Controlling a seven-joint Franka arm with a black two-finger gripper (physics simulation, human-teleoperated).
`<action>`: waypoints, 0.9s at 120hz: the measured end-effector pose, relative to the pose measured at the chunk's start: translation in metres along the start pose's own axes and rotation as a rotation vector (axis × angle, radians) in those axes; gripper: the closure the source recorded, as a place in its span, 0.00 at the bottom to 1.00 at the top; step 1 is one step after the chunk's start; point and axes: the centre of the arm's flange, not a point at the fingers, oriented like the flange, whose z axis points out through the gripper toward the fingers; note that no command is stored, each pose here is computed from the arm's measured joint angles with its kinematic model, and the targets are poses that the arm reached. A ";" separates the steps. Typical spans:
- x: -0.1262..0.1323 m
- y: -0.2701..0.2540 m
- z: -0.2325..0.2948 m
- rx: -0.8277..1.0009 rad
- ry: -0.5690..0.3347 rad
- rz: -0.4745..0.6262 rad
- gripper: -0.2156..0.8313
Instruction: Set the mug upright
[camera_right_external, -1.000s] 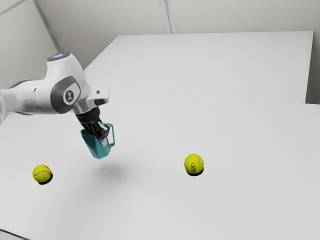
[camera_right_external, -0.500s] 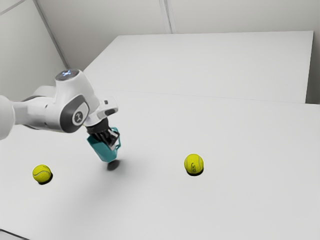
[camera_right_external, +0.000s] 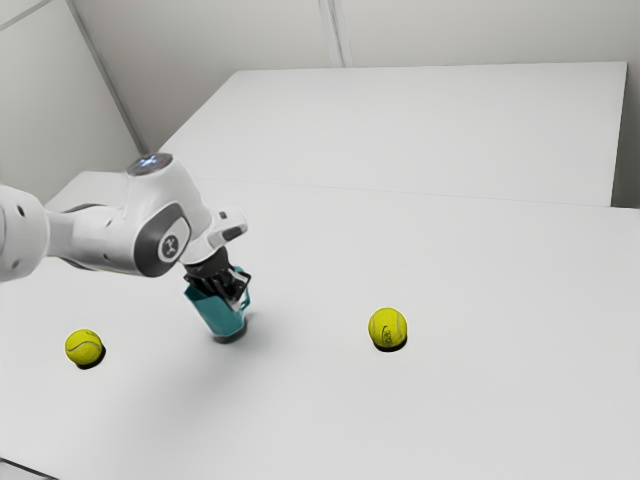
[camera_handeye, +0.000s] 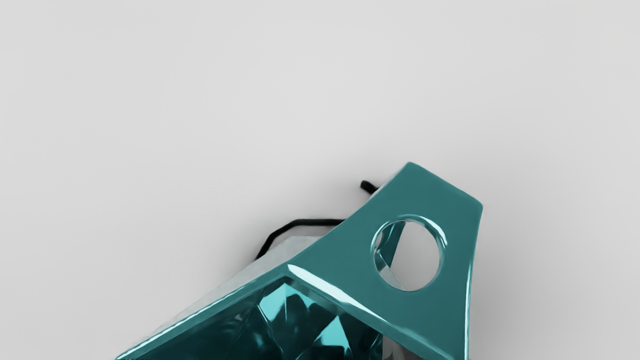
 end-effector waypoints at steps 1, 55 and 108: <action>0.000 0.000 0.001 0.000 0.000 -0.001 0.94; 0.001 0.002 0.012 -0.006 -0.010 -0.042 0.89; 0.002 0.014 -0.021 0.004 0.058 -0.034 0.52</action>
